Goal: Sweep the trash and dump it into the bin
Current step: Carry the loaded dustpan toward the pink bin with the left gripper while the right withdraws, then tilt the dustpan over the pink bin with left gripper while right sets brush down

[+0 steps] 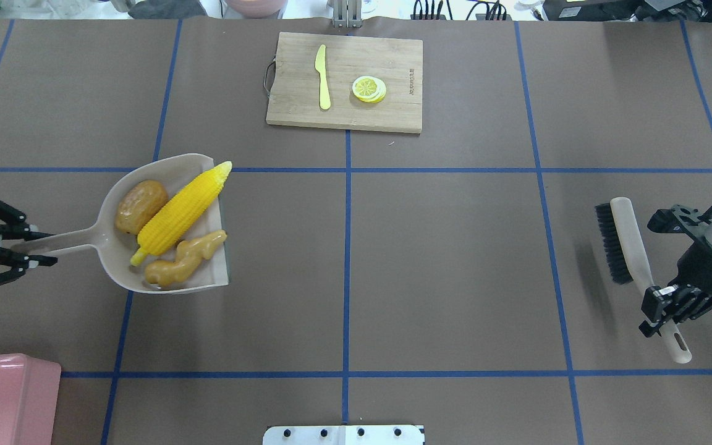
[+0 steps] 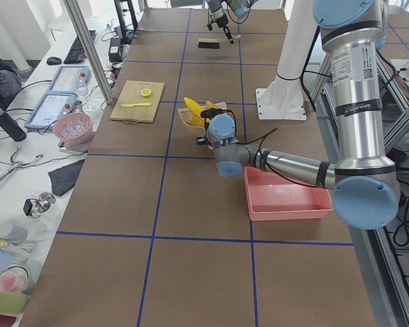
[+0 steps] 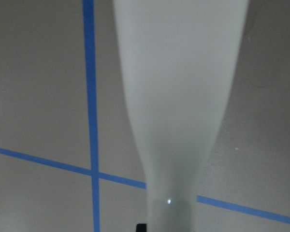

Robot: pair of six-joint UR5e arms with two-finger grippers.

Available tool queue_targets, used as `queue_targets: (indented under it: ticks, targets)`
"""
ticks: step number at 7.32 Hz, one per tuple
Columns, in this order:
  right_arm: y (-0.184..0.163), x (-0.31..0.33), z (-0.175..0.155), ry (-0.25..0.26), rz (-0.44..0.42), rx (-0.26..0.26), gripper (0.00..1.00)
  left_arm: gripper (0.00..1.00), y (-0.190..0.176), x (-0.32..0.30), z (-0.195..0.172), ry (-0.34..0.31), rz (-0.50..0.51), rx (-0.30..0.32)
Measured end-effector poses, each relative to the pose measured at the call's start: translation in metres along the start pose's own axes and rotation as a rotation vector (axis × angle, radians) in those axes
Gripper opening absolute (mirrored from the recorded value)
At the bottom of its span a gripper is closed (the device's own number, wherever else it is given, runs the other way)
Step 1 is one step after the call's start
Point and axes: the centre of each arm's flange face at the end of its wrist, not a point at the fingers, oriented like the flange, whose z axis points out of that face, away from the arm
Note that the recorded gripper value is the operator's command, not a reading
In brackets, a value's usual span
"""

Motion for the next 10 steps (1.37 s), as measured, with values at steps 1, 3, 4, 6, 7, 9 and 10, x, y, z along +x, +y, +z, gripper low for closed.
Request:
queue_targets:
  ticks: [1,3,4,6,7,9,10]
  targets:
    - [-0.002,0.011,0.006,-0.009,0.004,-0.024,0.0,0.13,0.024,0.01,-0.024,-0.02,-0.035,0.021]
    - [-0.001,0.022,0.019,-0.025,0.015,-0.074,0.0,0.13,0.074,0.033,-0.07,-0.072,-0.079,0.038]
    - [0.004,0.027,0.024,-0.024,0.025,-0.093,0.0,0.13,0.101,0.048,-0.09,-0.09,-0.102,0.039]
    - [0.013,0.025,0.026,-0.017,0.048,-0.117,0.0,0.13,0.149,0.079,-0.124,-0.119,-0.168,0.068]
    - [0.016,0.02,0.027,-0.012,0.056,-0.13,0.0,0.13,0.172,0.097,-0.141,-0.13,-0.2,0.089]
    - [0.016,0.015,0.034,-0.003,0.064,-0.152,0.0,0.14,0.221,0.143,-0.179,-0.145,-0.24,0.1]
    - [0.015,0.015,0.037,0.0,0.067,-0.158,0.0,0.14,0.245,0.168,-0.198,-0.155,-0.261,0.089]
